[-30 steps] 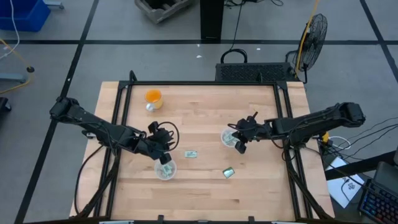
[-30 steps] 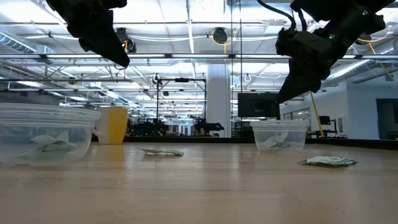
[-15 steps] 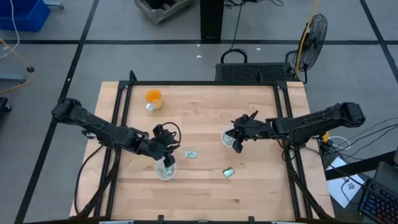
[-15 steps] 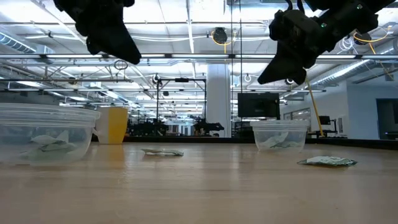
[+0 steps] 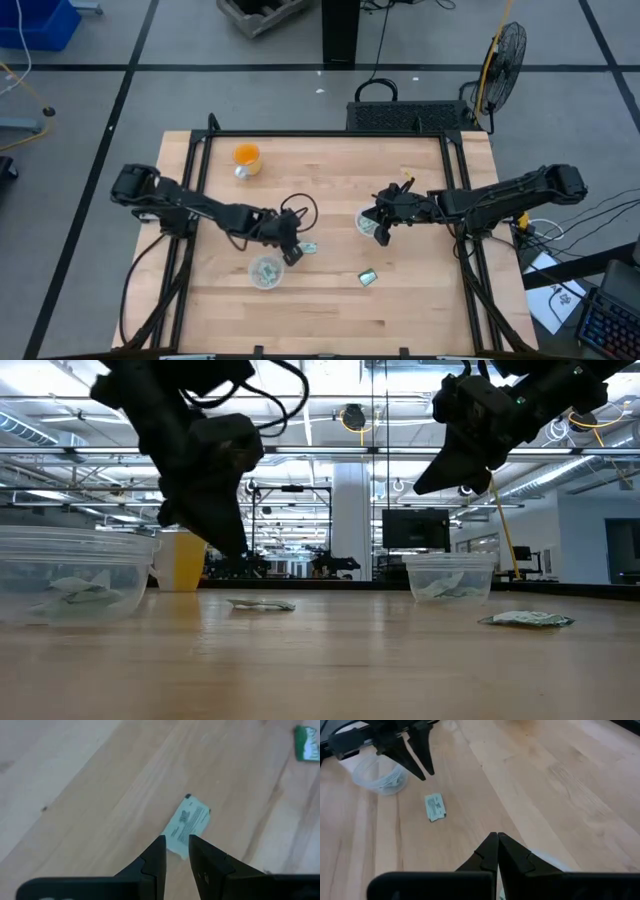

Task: Pick and place Stevia / Truvia into bins
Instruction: Put the stevia packet into the left transparent container

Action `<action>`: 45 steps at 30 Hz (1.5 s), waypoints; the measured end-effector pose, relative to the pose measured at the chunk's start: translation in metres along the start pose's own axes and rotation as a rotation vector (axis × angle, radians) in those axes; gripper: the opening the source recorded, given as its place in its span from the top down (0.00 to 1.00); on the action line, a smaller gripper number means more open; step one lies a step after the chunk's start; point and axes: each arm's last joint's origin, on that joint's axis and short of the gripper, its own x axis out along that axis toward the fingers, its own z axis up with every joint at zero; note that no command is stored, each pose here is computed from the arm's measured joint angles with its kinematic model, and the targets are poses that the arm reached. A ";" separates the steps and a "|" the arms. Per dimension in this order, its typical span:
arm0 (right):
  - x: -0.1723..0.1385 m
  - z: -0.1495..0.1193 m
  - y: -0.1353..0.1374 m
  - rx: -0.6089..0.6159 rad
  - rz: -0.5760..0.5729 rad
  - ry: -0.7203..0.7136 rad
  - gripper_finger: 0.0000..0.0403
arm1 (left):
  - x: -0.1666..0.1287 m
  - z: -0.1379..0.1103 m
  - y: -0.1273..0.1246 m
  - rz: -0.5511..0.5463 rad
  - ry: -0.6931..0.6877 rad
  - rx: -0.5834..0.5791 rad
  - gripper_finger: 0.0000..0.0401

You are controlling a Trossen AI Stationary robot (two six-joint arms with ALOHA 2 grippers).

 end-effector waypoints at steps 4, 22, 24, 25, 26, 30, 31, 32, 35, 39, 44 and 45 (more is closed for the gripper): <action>0.000 0.000 0.000 -0.030 0.000 0.001 1.00 | 0.005 0.005 0.007 -0.043 0.066 -0.049 0.78; 0.000 0.000 0.000 -0.096 0.000 0.002 1.00 | 0.010 0.003 0.017 0.005 0.145 -0.158 0.78; 0.000 0.000 0.000 -0.097 0.000 0.002 1.00 | 0.010 0.004 0.017 0.001 0.140 -0.196 0.78; 0.000 0.000 0.000 -0.097 0.000 0.002 1.00 | 0.010 0.004 0.018 -0.001 0.146 -0.231 0.78; 0.000 0.000 0.000 -0.097 0.000 0.002 1.00 | 0.010 0.004 0.018 0.000 0.150 -0.269 0.78; 0.000 0.000 0.000 -0.097 0.000 0.003 1.00 | 0.015 0.002 0.018 0.010 0.164 -0.349 0.78; 0.000 -0.001 0.000 -0.098 0.000 0.004 1.00 | 0.017 0.001 0.017 0.010 0.166 -0.350 0.78; 0.000 -0.001 0.000 -0.098 0.000 0.004 1.00 | 0.021 0.002 0.016 -0.004 0.163 -0.352 0.78; 0.000 0.000 0.000 -0.097 0.001 0.004 1.00 | 0.033 -0.002 0.016 -0.012 0.193 -0.353 0.78; 0.000 -0.001 0.000 -0.096 0.001 0.005 1.00 | 0.045 -0.002 0.013 -0.074 0.221 -0.349 0.78; 0.000 -0.001 0.000 -0.097 0.001 0.004 1.00 | 0.047 -0.003 0.013 -0.068 0.222 -0.344 0.78; 0.000 -0.001 0.000 -0.097 0.001 0.004 1.00 | 0.046 -0.002 0.013 -0.070 0.217 -0.343 0.78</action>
